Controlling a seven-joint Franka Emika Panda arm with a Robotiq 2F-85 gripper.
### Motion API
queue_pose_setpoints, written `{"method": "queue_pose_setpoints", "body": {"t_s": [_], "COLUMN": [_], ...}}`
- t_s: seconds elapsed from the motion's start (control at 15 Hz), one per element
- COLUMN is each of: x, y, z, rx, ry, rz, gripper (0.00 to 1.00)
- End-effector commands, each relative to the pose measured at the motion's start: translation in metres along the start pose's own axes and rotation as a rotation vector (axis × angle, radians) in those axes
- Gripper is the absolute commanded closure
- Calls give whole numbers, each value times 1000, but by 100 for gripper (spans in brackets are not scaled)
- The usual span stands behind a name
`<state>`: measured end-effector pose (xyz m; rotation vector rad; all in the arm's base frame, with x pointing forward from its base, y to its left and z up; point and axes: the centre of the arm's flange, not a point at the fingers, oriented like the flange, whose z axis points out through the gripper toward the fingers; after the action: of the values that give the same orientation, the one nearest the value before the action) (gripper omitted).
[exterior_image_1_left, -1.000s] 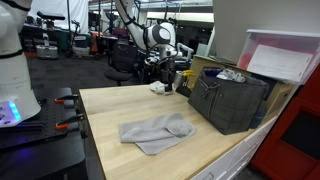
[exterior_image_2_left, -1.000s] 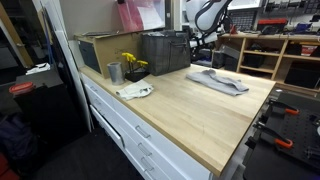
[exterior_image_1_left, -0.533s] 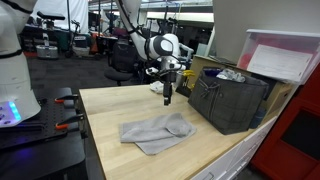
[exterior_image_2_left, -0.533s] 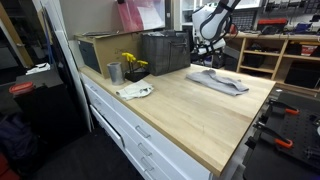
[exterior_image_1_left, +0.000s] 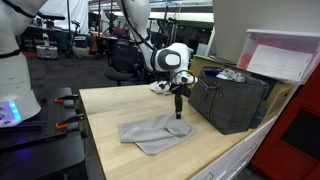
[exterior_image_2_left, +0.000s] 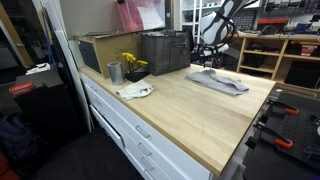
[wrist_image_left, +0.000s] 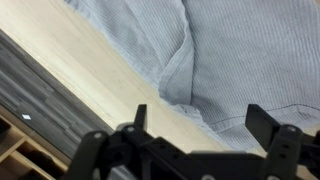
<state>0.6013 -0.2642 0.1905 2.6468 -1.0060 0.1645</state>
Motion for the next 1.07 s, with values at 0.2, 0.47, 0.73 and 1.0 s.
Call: {"method": "queue_pose_setpoints", "body": {"t_s": [0.2,0.47,0.73,1.0], "x": [50,60,65,74], "y": [22,20,18,24], "z": [24,43,60,60], "rx": [31,99,134,109], "ry": [15,-10,-45,-64], "rz": [-375,-580,-703,-723], "gripper": [0,1,37,69]}}
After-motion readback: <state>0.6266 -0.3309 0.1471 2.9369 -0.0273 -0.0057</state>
